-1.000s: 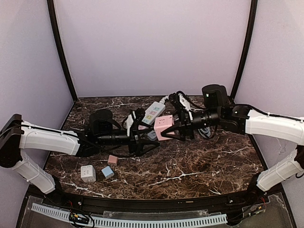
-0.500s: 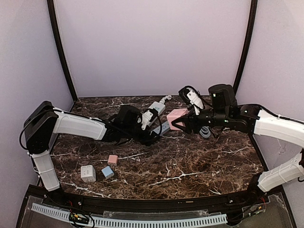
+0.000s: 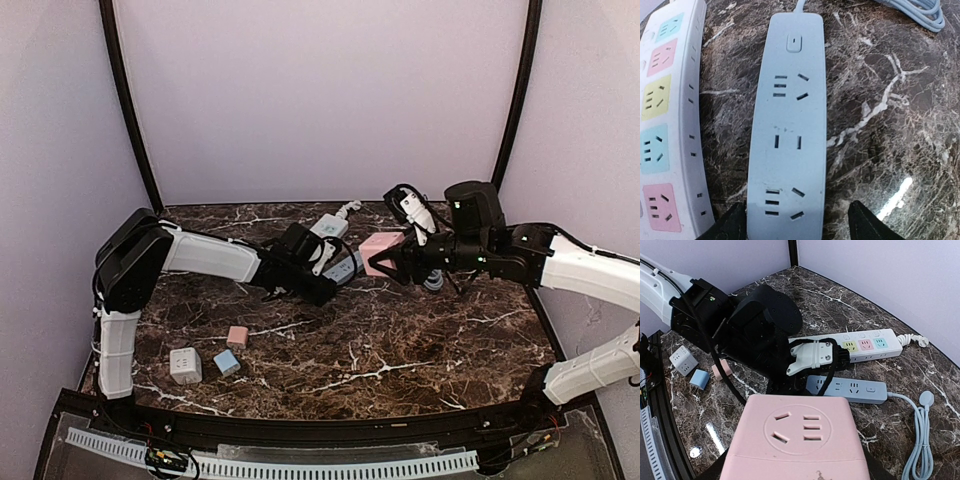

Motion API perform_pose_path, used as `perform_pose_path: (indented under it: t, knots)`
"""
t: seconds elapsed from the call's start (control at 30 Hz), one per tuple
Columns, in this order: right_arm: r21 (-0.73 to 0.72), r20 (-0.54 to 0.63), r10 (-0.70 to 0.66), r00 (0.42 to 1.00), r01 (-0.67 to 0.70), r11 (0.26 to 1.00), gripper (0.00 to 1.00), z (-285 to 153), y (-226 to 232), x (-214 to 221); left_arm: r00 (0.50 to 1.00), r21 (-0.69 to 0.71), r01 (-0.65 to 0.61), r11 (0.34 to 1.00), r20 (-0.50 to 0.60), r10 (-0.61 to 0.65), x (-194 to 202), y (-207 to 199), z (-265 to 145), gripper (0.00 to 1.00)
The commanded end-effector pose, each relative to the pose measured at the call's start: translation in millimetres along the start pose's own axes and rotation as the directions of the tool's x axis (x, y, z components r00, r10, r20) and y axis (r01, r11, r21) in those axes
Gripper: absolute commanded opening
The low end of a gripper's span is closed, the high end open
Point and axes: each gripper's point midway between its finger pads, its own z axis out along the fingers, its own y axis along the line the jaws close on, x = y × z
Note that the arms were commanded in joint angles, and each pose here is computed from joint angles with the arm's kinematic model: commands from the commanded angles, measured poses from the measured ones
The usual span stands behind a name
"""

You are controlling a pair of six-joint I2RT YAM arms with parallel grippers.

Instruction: Insert the plug

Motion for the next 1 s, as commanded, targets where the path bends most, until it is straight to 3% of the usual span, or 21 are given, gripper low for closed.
perform_pose_path:
  t: [0.0, 0.1, 0.3, 0.37, 0.63, 0.97]
  knots:
    - [-0.005, 0.044, 0.001, 0.999, -0.001, 1.000, 0.00, -3.8, 0.3, -10.9, 0.999, -0.059, 0.007, 0.998, -0.048, -0.010, 4.1, 12.1, 1.2, 0.68]
    - [-0.015, 0.045, 0.000, 0.999, 0.000, 1.000, 0.00, -3.5, 2.0, -11.7, 0.998, -0.066, 0.006, 0.998, -0.064, -0.010, 8.3, 13.7, 5.1, 0.63]
    - [-0.015, 0.043, 0.005, 0.999, -0.004, 1.000, 0.00, -2.6, 1.9, -12.4, 0.997, -0.077, 0.004, 0.997, -0.079, -0.010, 13.3, 13.5, 5.4, 0.29]
    - [-0.011, 0.041, 0.009, 0.999, -0.009, 1.000, 0.00, -2.3, 1.1, -12.7, 0.997, -0.085, -0.003, 0.996, -0.082, -0.004, 15.0, 11.7, 4.3, 0.24]
    - [0.045, -0.022, 0.088, 0.996, -0.087, 0.995, 0.00, -0.3, -8.5, -1.2, 0.994, -0.112, 0.005, 0.994, -0.107, -0.017, 35.1, -11.5, -18.9, 0.22]
    - [0.041, -0.176, 0.132, 0.976, -0.126, 0.991, 0.00, 1.2, -4.6, 27.9, 0.977, -0.062, 0.105, 0.993, -0.180, -0.114, 96.5, -55.7, -54.3, 0.23]
